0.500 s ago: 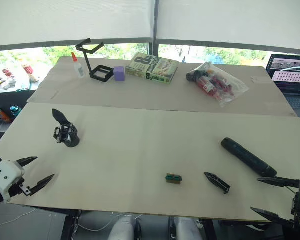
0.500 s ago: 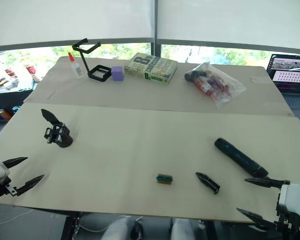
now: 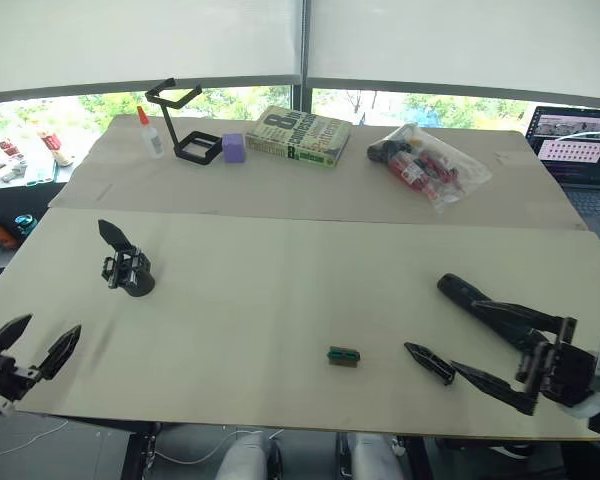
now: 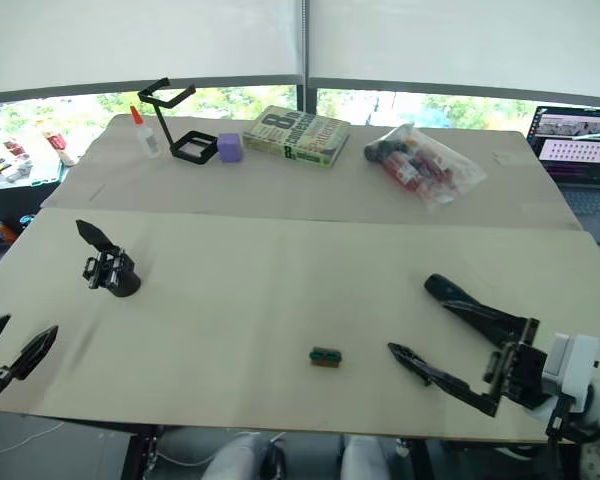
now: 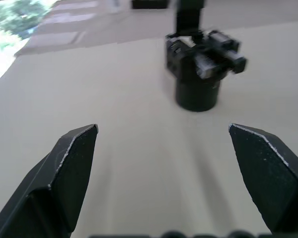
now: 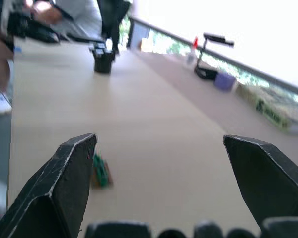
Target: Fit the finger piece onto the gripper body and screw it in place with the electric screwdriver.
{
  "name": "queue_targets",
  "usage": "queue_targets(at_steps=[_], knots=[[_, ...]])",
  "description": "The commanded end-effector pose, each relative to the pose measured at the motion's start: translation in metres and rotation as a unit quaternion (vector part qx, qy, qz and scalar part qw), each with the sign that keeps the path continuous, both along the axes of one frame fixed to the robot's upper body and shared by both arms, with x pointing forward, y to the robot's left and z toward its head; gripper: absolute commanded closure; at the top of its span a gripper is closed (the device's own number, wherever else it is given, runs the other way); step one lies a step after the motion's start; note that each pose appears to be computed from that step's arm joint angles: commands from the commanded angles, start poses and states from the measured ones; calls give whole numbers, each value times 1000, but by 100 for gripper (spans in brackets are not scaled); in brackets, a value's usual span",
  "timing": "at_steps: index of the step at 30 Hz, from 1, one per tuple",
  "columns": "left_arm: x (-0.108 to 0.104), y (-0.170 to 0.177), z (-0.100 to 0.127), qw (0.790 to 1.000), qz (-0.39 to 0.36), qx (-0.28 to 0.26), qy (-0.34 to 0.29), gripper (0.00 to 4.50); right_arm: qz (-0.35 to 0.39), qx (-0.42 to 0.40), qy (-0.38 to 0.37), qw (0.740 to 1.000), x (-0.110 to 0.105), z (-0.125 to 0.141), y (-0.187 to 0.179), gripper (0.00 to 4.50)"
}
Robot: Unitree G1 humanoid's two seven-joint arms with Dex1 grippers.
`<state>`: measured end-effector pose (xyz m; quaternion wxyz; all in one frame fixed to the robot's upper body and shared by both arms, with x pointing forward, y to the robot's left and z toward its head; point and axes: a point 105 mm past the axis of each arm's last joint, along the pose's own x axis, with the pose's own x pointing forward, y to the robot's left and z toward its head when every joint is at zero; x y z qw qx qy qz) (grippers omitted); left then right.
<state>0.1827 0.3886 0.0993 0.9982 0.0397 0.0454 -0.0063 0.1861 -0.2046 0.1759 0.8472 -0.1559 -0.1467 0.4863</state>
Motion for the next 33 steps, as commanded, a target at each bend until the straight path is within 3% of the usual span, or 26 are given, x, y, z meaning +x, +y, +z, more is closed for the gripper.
queue_targets(at_steps=[1, 5, 13, 25, 33], knots=[[-8, -3, 5, 1000, 17, 4, -10, 0, 25, 32, -29, 999, -2, 19, 13, 3], [8, -23, 9, 1000, -20, 2, -16, 0, 36, 24, -25, 999, -3, 19, 13, 3], [68, -54, 6, 990, -136, 20, 10, 0, 56, 1, -14, 998, -3, 10, 10, 3], [134, -75, -13, 987, -152, 39, 19, 0, 36, -3, -16, 999, -9, 7, 11, 3], [148, -73, -14, 989, -142, 37, 8, 0, 23, -8, -18, 1000, -8, 6, 10, 3]])
